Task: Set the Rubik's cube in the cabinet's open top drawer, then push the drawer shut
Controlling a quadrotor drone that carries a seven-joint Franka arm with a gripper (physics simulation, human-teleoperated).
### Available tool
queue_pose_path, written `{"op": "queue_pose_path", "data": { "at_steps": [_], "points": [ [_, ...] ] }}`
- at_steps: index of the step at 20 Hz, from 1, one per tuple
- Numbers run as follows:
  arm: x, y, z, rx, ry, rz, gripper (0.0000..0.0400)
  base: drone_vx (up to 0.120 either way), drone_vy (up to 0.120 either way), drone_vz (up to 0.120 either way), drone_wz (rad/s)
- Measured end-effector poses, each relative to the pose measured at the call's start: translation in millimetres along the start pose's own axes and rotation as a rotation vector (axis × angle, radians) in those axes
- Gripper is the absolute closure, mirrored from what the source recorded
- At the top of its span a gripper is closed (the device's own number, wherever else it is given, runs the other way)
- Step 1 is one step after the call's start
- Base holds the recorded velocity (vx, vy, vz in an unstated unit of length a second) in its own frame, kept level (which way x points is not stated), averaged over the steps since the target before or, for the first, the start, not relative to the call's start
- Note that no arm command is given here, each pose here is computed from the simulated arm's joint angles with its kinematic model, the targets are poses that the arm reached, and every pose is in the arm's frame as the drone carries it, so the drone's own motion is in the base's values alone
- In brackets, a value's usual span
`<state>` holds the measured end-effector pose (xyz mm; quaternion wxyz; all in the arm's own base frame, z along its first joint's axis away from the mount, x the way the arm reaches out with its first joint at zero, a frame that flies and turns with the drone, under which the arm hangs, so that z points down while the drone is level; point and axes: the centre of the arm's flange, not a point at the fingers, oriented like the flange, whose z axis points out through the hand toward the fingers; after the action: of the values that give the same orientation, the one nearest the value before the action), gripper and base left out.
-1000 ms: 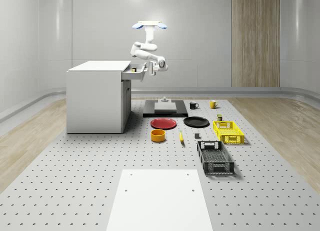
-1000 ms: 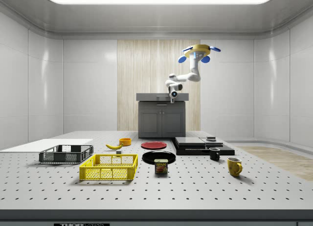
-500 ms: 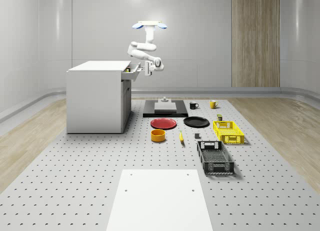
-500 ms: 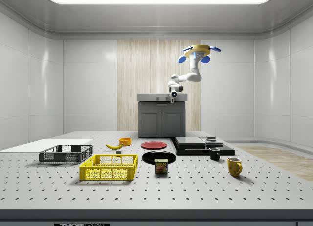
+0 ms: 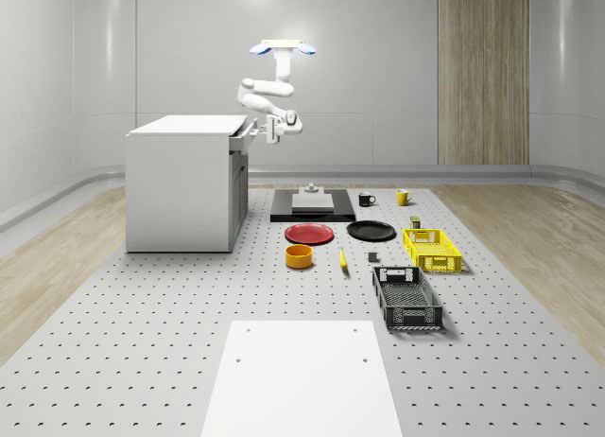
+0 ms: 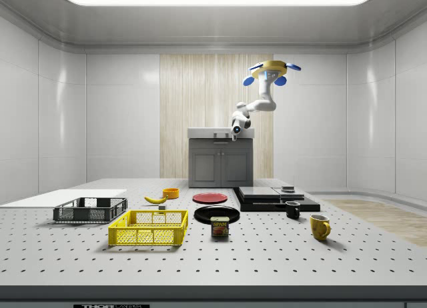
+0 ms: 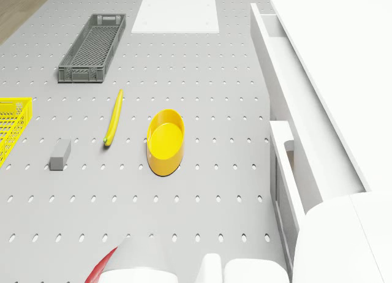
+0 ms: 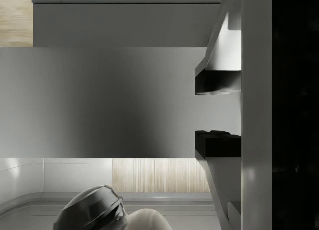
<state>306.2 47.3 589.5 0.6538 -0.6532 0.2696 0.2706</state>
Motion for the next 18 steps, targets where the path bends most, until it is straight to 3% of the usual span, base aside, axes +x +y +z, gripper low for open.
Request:
{"op": "queue_pose_path", "data": {
  "at_steps": [18],
  "points": [
    [0.7, 0.2, 16.2, 0.0, 0.0, 0.0, 0.0295, 0.0, 0.0, 0.0, 0.0]
  ]
}}
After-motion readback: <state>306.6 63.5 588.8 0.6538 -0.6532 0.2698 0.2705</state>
